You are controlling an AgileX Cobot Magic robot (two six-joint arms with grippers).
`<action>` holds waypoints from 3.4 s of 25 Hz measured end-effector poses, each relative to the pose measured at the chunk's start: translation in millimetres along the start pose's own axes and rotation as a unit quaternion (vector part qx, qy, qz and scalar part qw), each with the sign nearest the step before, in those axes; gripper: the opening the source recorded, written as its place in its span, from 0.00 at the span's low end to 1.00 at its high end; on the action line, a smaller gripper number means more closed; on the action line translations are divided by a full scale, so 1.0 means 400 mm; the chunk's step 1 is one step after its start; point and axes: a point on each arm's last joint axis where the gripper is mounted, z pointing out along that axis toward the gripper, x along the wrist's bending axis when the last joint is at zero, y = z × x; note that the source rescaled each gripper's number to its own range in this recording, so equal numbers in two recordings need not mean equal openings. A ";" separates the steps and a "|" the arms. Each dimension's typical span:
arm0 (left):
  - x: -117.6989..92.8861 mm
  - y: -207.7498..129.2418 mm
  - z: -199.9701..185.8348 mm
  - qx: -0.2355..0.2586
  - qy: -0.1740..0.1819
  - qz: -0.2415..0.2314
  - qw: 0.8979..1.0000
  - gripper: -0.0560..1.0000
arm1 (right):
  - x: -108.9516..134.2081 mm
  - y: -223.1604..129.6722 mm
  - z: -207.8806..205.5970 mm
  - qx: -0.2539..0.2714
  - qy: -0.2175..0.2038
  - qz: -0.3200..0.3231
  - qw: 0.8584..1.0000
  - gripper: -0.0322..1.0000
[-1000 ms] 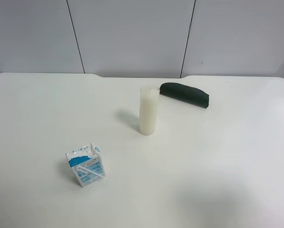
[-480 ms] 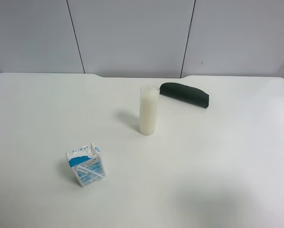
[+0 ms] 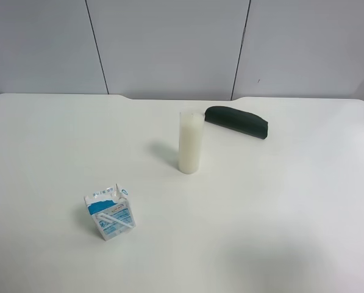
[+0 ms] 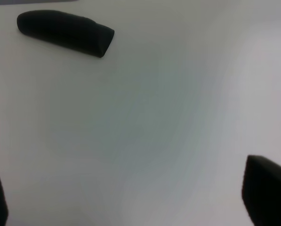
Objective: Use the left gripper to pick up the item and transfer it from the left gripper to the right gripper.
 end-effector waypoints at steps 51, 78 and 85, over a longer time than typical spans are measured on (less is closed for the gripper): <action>-0.407 0.053 0.516 0.310 -0.258 0.378 0.834 1.00 | 0.000 0.000 0.000 0.000 0.000 0.000 1.000 1.00; -0.460 -0.066 0.671 0.374 -0.249 0.383 0.807 0.75 | 0.000 0.000 0.000 0.000 0.000 0.000 1.000 1.00; -0.463 -0.063 0.675 0.364 -0.250 0.382 0.812 0.06 | 0.000 0.000 0.000 0.000 0.000 0.000 1.000 1.00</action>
